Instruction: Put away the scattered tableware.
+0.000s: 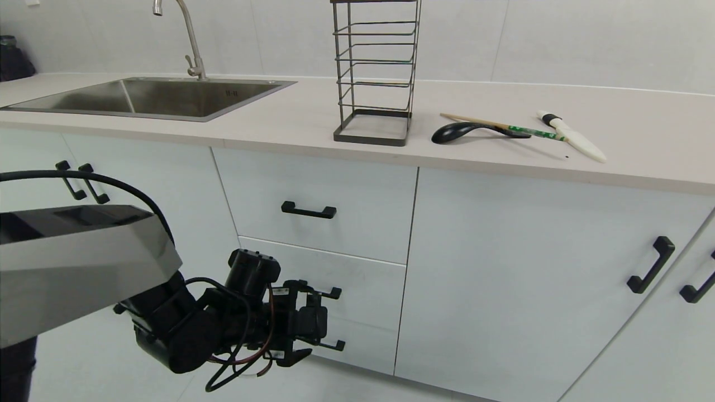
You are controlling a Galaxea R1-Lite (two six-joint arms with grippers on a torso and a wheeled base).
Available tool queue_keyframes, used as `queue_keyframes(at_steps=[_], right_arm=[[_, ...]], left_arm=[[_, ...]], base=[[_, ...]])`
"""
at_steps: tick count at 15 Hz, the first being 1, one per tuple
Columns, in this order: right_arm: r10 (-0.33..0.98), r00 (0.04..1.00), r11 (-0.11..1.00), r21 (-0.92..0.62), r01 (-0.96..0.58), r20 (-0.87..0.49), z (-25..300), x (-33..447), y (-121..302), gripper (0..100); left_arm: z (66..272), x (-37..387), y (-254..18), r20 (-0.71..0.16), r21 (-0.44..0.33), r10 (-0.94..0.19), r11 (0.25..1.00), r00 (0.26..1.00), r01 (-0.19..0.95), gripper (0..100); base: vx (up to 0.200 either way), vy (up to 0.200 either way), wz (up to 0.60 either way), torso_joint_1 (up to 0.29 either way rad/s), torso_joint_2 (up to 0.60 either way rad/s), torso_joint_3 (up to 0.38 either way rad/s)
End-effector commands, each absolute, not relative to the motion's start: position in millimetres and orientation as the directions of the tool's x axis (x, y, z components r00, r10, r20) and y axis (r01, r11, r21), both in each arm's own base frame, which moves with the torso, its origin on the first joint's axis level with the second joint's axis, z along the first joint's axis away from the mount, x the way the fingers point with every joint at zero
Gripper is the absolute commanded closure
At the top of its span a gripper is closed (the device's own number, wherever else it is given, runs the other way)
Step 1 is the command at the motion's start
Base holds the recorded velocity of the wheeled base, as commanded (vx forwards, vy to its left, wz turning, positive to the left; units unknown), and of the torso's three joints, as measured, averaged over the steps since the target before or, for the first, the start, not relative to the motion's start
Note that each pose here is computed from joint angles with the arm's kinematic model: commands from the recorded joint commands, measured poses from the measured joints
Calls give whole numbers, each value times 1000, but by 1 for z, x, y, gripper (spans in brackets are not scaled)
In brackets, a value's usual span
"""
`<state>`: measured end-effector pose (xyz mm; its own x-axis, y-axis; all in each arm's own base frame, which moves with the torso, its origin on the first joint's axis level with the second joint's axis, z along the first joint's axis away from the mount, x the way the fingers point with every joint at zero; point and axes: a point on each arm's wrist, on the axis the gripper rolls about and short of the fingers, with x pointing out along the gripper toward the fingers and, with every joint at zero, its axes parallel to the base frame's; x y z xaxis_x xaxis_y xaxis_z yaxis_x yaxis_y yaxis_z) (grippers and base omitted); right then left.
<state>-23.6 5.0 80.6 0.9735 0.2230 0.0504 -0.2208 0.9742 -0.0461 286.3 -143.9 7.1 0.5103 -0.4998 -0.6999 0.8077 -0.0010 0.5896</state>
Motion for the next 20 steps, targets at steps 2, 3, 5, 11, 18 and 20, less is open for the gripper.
queue_keyframes(at_steps=[2,3,5,11,18,20], right_arm=[[224,973,974,-47,-221,49,81,-24,5,100],[224,973,974,-47,-221,49,81,-24,5,100],[224,973,974,-47,-221,49,81,-24,5,100],[224,973,974,-47,-221,49,81,-24,5,100],[224,973,974,-47,-221,49,81,-24,5,100],[224,973,974,-47,-221,49,81,-24,5,100]], left_arm=[[-15,291,-145,-723,565,-485,-4,492,825,0],[-19,294,-147,-726,561,-483,-5,489,828,0],[-22,301,-150,-719,570,-486,-5,496,821,0],[-33,321,-159,-703,591,-493,-3,513,807,0],[-48,343,-157,-695,598,-482,25,534,801,0],[-54,342,-157,-706,587,-477,20,524,809,0]], base=[[0,0,0,0,0,0],[0,0,0,0,0,0],[0,0,0,0,0,0],[0,0,0,0,0,0],[0,0,0,0,0,0],[0,0,0,0,0,0]])
